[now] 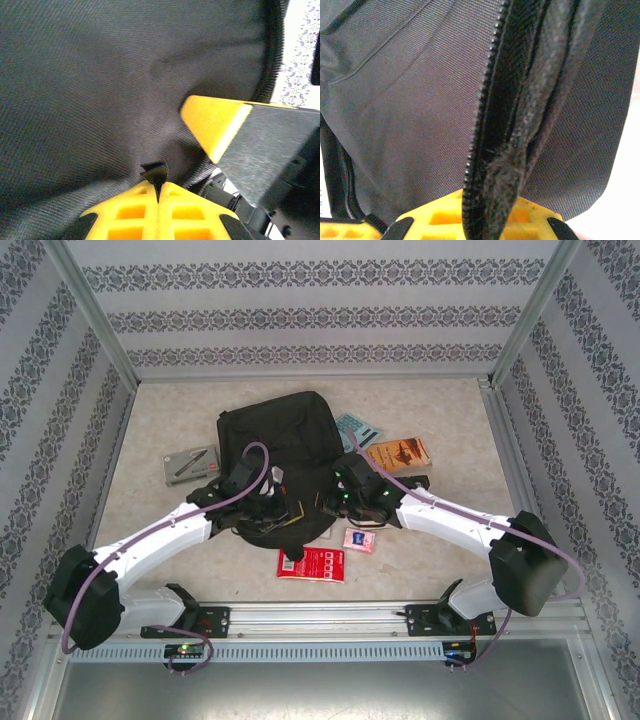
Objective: Pack the student bag
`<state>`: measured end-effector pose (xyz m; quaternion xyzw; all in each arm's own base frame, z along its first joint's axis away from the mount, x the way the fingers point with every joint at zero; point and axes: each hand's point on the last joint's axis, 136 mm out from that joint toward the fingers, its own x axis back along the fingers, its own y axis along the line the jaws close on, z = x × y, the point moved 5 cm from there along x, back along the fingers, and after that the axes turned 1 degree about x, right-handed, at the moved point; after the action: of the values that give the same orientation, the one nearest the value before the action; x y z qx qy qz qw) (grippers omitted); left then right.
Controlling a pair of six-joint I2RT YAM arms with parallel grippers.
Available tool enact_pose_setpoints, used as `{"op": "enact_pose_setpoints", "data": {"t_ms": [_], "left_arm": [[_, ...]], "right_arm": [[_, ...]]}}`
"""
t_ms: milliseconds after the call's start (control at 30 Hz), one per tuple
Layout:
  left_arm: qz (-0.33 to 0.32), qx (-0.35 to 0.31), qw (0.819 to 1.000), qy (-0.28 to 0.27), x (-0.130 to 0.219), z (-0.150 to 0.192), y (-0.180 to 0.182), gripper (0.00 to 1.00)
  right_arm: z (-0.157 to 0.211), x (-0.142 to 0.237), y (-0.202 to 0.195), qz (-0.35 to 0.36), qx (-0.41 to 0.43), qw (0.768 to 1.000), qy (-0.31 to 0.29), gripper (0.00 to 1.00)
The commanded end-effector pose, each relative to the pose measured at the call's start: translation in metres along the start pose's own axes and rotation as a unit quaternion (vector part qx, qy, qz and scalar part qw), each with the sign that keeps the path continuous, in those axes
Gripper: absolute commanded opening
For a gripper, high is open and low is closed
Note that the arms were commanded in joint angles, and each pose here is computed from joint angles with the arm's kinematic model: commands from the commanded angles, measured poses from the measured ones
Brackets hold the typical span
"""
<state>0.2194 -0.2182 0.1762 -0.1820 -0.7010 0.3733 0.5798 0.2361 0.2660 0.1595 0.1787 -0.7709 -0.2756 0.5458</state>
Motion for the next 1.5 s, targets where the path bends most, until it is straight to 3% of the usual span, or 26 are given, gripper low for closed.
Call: {"op": "enact_pose_setpoints", "data": {"t_ms": [0, 233, 567, 733, 900, 967, 1200, 1467], "left_arm": [[0.007, 0.002, 1.000, -0.021, 0.000, -0.005, -0.002, 0.00], [-0.007, -0.015, 0.997, -0.079, 0.031, -0.006, -0.003, 0.00], [-0.106, -0.052, 0.986, -0.119, 0.066, -0.001, 0.026, 0.00], [-0.078, -0.051, 0.991, -0.093, 0.054, -0.005, 0.012, 0.00], [-0.053, -0.018, 0.997, -0.049, 0.034, -0.014, -0.014, 0.35], [-0.041, -0.010, 0.998, -0.046, 0.030, -0.018, -0.022, 0.40], [-0.054, 0.020, 0.998, -0.006, 0.006, -0.018, -0.017, 0.42], [-0.046, 0.028, 0.999, -0.005, -0.007, -0.021, -0.013, 0.41]], "right_arm": [[-0.005, -0.003, 0.005, -0.001, 0.018, 1.000, -0.024, 0.00], [-0.009, 0.002, -0.015, 0.053, 0.002, 0.996, -0.066, 0.00], [-0.024, 0.002, -0.017, 0.075, 0.000, 0.994, -0.084, 0.00], [-0.019, -0.004, -0.006, 0.045, 0.020, 0.997, -0.062, 0.00], [-0.015, -0.003, -0.001, 0.047, 0.039, 0.996, -0.063, 0.00], [-0.015, -0.003, 0.000, 0.046, 0.042, 0.996, -0.062, 0.00], [-0.017, -0.002, 0.005, 0.040, 0.044, 0.996, -0.064, 0.00], [-0.017, -0.004, 0.009, 0.033, 0.047, 0.997, -0.061, 0.00]]}}
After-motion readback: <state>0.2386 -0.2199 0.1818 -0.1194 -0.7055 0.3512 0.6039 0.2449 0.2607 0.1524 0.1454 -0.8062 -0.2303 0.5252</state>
